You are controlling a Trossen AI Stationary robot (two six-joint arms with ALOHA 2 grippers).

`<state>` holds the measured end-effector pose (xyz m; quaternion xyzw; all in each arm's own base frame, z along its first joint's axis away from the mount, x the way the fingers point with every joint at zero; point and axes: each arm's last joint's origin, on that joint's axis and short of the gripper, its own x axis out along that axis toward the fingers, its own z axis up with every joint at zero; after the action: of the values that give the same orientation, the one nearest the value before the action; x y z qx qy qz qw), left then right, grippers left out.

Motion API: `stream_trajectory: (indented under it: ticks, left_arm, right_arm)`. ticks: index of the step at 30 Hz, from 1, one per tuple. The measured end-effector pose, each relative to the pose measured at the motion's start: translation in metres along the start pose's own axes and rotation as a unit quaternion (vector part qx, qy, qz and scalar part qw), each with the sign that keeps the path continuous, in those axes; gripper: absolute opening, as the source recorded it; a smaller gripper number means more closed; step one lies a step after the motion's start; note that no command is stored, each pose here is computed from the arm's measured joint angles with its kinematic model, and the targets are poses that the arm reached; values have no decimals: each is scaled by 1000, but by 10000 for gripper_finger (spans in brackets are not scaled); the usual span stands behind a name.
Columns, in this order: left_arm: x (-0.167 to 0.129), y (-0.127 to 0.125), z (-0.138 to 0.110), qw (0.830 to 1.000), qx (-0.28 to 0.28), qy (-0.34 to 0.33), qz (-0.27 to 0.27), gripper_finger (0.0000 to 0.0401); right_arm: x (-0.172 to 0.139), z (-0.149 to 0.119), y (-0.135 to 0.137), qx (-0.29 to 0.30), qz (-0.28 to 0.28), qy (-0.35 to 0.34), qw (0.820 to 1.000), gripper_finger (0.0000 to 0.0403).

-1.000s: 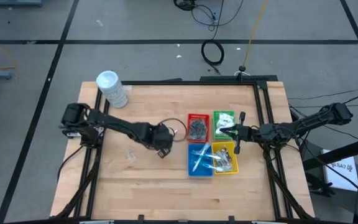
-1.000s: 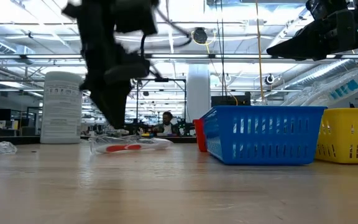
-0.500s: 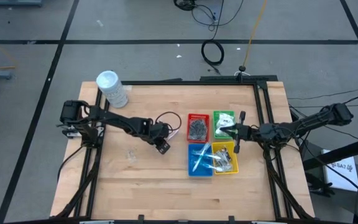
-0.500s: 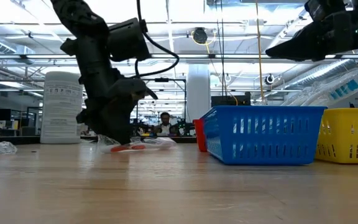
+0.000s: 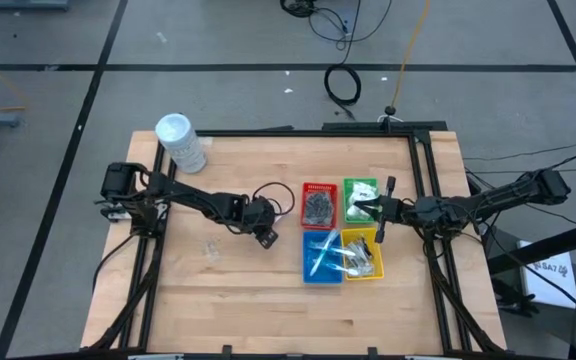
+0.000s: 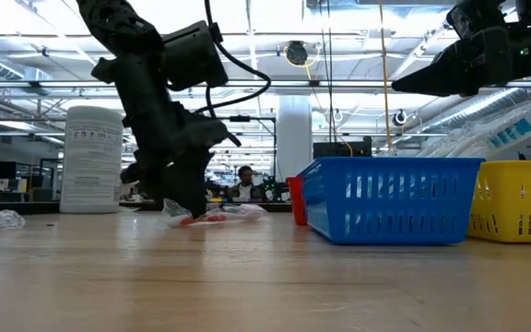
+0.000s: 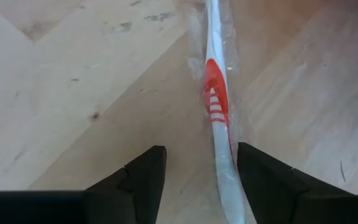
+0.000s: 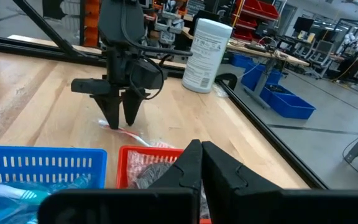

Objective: Pick & Place Travel size toiletries
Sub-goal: Put the orange toothbrush into the blue bin

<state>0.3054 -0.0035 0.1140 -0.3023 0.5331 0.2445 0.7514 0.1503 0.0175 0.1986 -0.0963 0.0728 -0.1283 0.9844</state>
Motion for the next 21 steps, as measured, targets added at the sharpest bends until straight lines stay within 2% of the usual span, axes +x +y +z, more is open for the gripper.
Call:
stream_trajectory:
  ticks: [5,14,21]
  left_arm:
    - [2,1,-1,1000,-10,1,9,159]
    - [2,2,-4,1000,-15,5,20,15]
    - [-3,-2,-5,1000,14,-20,16,7]
  right_arm:
    - [0,0,0,0,0,0,1000,0]
    - [0,0,0,0,0,0,1000,0]
    - [0,0,0,4,0,0,1000,0]
